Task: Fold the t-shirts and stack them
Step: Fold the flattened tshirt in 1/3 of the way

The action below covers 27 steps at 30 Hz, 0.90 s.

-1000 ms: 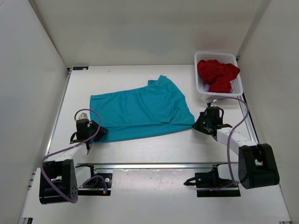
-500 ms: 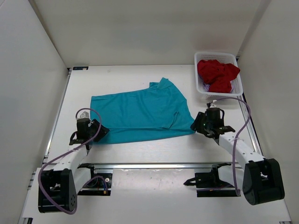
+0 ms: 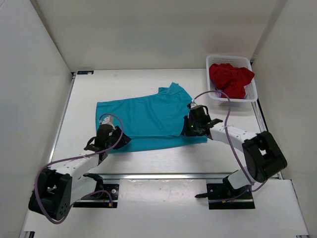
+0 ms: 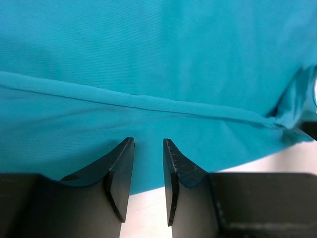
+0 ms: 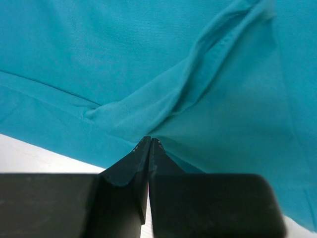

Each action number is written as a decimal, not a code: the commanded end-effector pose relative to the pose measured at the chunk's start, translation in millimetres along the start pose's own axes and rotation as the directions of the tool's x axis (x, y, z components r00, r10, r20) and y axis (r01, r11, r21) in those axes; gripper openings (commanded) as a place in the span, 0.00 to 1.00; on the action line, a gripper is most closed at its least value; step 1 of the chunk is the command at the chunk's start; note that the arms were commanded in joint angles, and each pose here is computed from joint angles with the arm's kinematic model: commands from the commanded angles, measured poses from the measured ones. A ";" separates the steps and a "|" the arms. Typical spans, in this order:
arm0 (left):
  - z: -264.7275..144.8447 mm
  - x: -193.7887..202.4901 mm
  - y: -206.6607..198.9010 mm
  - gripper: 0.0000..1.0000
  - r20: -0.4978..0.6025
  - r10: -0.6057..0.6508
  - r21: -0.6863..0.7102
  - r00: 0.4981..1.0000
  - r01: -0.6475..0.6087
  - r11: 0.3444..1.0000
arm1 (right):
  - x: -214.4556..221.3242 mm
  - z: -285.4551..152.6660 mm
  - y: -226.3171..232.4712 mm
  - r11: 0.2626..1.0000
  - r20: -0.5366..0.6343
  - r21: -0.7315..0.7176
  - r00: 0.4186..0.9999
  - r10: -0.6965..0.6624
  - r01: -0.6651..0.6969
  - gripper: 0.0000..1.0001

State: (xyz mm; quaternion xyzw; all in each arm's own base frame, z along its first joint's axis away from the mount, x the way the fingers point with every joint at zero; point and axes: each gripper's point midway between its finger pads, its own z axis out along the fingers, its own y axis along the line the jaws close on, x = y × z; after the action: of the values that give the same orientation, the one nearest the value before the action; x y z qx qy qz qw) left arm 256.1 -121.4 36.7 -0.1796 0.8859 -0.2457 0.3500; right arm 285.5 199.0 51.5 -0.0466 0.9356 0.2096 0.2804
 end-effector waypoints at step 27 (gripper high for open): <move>-5.6 -21.4 -21.3 0.41 0.104 -0.001 0.084 0.995 -0.008 0.996 | -60.7 29.7 60.5 0.988 0.093 -0.136 0.994 -0.055 0.068 0.00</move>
State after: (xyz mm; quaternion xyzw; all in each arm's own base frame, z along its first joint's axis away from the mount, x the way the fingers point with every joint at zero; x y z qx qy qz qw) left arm 264.8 -128.5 50.6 -0.1835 0.8636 -0.2735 0.3816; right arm 356.2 268.6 75.9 -0.0787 0.9088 0.2703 0.3078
